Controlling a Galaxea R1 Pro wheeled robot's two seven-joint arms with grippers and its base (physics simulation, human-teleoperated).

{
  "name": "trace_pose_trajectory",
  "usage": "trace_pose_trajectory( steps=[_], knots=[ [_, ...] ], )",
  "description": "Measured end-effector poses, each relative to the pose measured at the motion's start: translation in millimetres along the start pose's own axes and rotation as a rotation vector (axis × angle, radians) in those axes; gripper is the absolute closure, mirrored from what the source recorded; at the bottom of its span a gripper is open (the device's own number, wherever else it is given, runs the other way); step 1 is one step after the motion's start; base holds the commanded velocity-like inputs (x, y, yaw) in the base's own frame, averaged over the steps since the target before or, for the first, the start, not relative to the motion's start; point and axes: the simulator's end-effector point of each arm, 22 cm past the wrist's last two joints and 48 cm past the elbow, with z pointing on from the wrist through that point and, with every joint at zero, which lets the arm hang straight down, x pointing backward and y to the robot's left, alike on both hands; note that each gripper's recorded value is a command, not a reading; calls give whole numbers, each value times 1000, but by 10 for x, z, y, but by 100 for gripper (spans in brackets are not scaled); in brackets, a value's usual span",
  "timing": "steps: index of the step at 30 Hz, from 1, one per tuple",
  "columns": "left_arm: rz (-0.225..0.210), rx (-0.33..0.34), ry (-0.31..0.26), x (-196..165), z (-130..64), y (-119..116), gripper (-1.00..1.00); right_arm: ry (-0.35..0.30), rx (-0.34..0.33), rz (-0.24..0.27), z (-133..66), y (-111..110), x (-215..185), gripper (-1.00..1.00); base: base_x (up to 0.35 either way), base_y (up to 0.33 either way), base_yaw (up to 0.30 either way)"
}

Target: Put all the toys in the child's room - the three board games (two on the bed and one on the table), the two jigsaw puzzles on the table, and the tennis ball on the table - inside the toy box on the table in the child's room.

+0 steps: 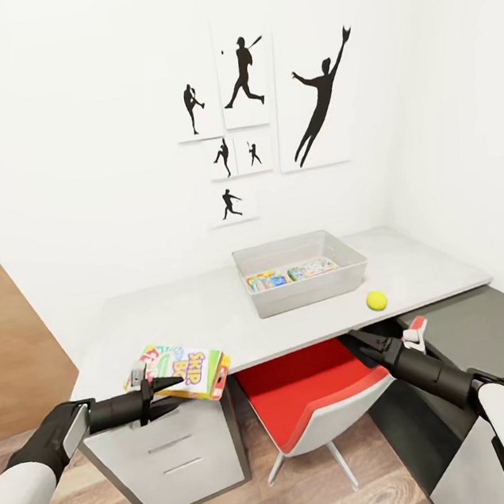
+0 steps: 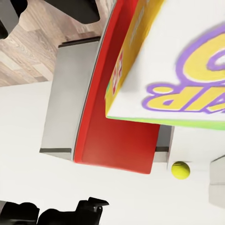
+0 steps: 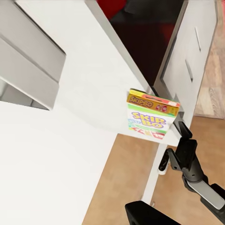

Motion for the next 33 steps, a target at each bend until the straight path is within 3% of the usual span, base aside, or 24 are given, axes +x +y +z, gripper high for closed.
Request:
trace_pose_trajectory(
  steps=[22,33],
  knots=[
    [3,5,-10,24,109,320,-100,0,-1,0,36,-307,165,-100,0,0,0],
    [4,6,-10,23,114,315,-100,-1,-2,0,36,-305,165,-100,0,0,0]
  ],
)
